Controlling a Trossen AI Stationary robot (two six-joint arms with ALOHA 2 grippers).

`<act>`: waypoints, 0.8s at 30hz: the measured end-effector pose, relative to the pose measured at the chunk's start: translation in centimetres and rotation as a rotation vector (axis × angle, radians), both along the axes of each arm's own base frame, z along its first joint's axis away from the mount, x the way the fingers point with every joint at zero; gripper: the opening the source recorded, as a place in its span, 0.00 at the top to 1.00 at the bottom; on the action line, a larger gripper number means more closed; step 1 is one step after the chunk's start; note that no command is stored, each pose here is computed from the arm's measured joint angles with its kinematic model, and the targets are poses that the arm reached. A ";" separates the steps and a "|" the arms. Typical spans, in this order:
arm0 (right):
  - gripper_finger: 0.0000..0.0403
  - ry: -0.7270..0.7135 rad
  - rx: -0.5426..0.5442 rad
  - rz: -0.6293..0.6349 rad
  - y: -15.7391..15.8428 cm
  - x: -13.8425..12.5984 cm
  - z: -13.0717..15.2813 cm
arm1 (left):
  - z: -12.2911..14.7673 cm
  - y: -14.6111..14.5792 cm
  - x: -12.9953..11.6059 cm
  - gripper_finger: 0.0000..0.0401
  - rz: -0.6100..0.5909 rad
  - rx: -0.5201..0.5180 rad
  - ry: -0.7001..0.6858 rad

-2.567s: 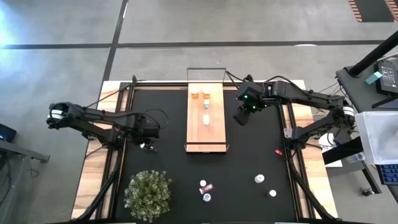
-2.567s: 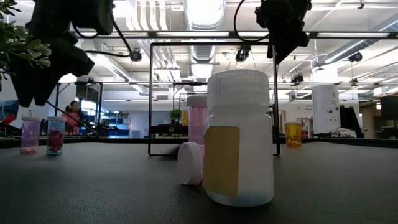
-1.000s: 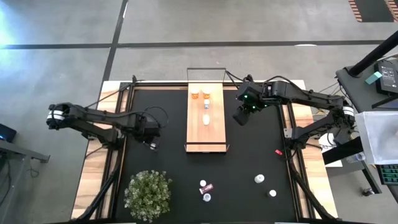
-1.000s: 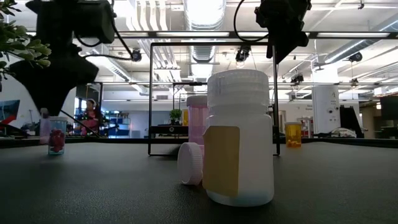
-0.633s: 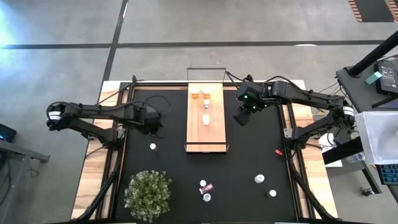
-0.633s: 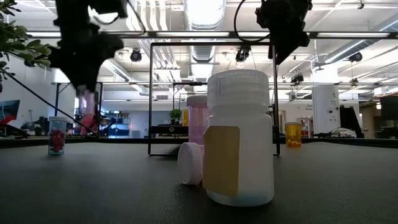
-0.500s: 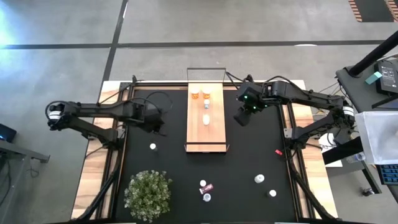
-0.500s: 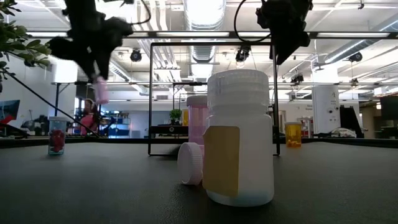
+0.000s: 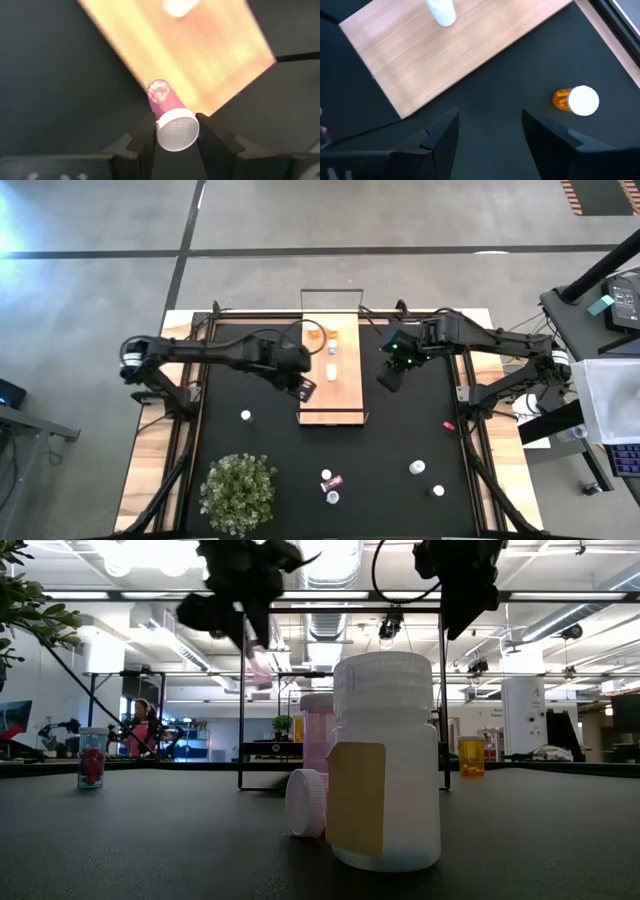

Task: Pick and place medicine bottles onto shelf by color
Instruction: Put the top pink pill bottle on the shelf

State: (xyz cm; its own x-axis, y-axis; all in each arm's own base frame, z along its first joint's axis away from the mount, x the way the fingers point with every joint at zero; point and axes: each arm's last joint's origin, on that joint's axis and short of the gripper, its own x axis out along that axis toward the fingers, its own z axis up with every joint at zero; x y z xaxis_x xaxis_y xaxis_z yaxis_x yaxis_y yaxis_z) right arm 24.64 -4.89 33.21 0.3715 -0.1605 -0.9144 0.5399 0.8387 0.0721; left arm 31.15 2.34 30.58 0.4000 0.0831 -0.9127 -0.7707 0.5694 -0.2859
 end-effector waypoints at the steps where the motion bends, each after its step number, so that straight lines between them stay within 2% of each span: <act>1: 0.49 0.000 0.000 0.008 0.2 0.0 0.0 | 0.0 0.0 0.6 0.73 -0.018 0.001 0.000; 10: 0.49 0.003 -0.024 0.038 1.0 0.2 0.0 | -0.6 0.3 4.9 0.73 -0.058 -0.006 0.007; 16: 0.49 0.012 -0.056 0.066 1.0 0.2 0.0 | -1.7 0.3 6.4 0.73 -0.051 -0.017 0.012; 24: 0.49 0.013 -0.061 0.076 1.0 0.2 0.0 | -2.7 0.3 7.9 0.73 -0.029 -0.067 -0.046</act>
State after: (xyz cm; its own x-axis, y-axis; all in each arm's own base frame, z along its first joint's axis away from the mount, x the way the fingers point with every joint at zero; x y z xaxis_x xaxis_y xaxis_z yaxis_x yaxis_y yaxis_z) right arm 24.81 -3.93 33.25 0.3727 -0.1882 -0.9087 0.4754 0.8797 0.0128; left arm 39.04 2.63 27.89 0.4428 0.0098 -0.8966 -0.7392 0.5699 -0.3588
